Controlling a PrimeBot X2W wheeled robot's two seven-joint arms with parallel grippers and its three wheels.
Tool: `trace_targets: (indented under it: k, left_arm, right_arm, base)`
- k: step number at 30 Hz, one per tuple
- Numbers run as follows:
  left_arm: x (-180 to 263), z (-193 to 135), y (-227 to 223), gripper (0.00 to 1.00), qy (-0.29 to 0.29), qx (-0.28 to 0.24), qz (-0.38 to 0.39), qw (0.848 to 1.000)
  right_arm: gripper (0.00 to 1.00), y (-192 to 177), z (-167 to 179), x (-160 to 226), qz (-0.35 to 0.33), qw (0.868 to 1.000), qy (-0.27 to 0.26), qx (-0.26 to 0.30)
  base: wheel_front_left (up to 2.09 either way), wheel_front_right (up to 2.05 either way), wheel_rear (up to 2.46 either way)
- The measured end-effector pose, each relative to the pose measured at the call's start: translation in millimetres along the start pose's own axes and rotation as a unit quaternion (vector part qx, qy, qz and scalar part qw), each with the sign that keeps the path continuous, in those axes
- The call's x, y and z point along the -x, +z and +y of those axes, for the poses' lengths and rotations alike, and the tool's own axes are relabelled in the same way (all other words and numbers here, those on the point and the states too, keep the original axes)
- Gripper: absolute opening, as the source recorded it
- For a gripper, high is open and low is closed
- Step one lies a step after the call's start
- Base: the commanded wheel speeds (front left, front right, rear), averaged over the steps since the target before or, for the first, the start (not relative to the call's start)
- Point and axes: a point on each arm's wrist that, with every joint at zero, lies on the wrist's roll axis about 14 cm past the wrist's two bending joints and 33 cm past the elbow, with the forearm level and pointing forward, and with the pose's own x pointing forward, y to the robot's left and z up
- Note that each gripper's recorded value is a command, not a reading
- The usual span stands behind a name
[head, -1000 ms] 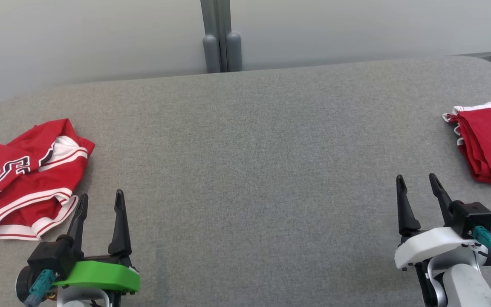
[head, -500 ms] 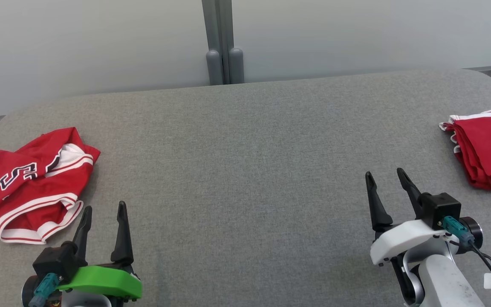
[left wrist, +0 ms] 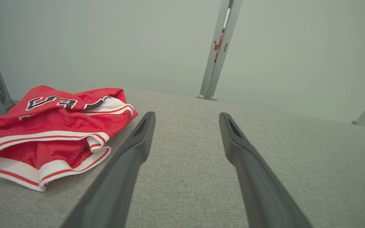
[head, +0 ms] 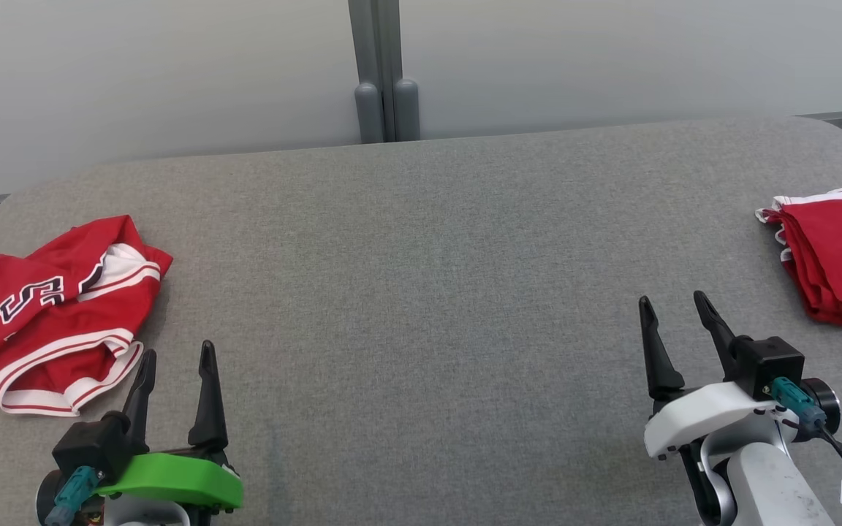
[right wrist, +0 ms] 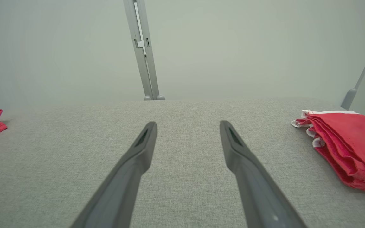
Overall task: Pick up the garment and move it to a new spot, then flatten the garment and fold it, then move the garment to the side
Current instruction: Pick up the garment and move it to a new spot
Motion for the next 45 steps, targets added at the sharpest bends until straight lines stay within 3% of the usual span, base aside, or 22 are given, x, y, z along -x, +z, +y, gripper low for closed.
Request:
trace_targets:
  k: [13, 23, 36, 45]
  left_arm:
    - [12, 16, 8, 1.0, 0.027, 0.002, -0.011, 1.0]
    - [47, 62, 25, 1.0, 0.105, -0.005, -0.036, 0.994]
    - [125, 127, 39, 1.0, 0.234, -0.011, -0.061, 0.97]
    - [151, 145, 45, 1.0, 0.275, -0.014, -0.071, 0.959]
  right_arm:
    - [1.0, 0, 25, -10, -0.002, 0.999, 0.037, 0.0]
    - [1.0, -2, 84, -29, -0.003, 0.993, 0.119, -0.006]
    - [1.0, -5, 175, -41, -0.001, 0.971, 0.24, -0.01]
    - [1.0, -8, 199, -42, 0.003, 0.963, 0.269, -0.014]
  base:
    - [0.0, 0.0, 0.0]
    - [0.0, 0.0, 0.0]
    - [0.0, 0.0, 0.0]
    - [0.0, 0.0, 0.0]
